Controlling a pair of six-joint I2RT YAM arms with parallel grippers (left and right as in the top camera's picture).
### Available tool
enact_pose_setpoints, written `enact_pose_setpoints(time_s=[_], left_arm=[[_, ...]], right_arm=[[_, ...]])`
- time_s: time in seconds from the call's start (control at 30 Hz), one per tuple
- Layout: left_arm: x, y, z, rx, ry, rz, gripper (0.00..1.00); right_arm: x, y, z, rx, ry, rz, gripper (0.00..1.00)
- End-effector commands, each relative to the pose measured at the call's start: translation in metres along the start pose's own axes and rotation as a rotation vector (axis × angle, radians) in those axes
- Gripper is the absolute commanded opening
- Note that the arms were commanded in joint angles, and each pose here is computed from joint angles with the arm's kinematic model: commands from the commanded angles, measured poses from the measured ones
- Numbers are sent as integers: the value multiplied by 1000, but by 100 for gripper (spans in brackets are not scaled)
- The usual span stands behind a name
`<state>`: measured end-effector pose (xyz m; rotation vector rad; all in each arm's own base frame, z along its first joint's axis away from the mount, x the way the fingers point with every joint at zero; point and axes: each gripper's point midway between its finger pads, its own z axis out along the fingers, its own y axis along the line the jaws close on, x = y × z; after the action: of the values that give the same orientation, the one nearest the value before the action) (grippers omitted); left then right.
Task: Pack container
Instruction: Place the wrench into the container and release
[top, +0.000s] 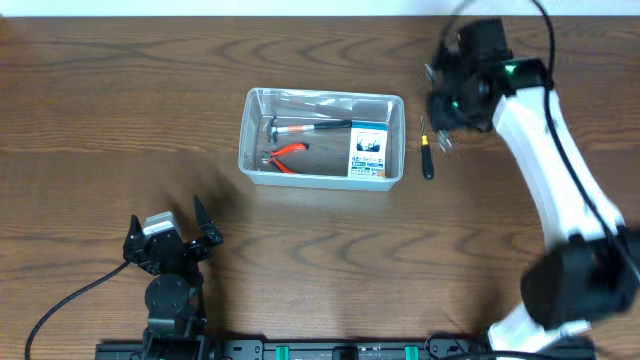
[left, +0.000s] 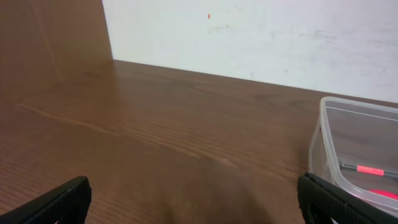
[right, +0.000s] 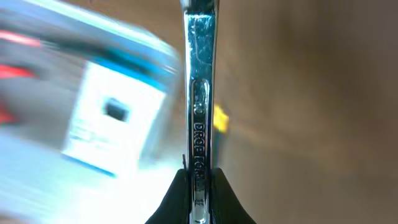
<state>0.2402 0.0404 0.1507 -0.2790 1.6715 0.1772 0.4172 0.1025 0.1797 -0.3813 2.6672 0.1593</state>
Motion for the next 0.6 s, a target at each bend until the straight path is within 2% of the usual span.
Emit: enact_pose_setpoints(time_s=[0.0,0.13,0.23,0.4,0.57], left_arm=[[16,4,1,-21,43,20,98],[16,4,1,-21,43,20,98],[16,4,1,-21,43,20,98],[16,4,1,-21,43,20,98],[16,4,1,-21,43,20,98]], right_arm=[[-18,74,-38,-120,-131,-282,1],[-18,144,-37,-181,-204,-630,1],[-9,174,-19,-204,-212,-860,1],[5,194,33,-224,-160,-1180,1],[16,205,85,-286,-142,-1355,1]])
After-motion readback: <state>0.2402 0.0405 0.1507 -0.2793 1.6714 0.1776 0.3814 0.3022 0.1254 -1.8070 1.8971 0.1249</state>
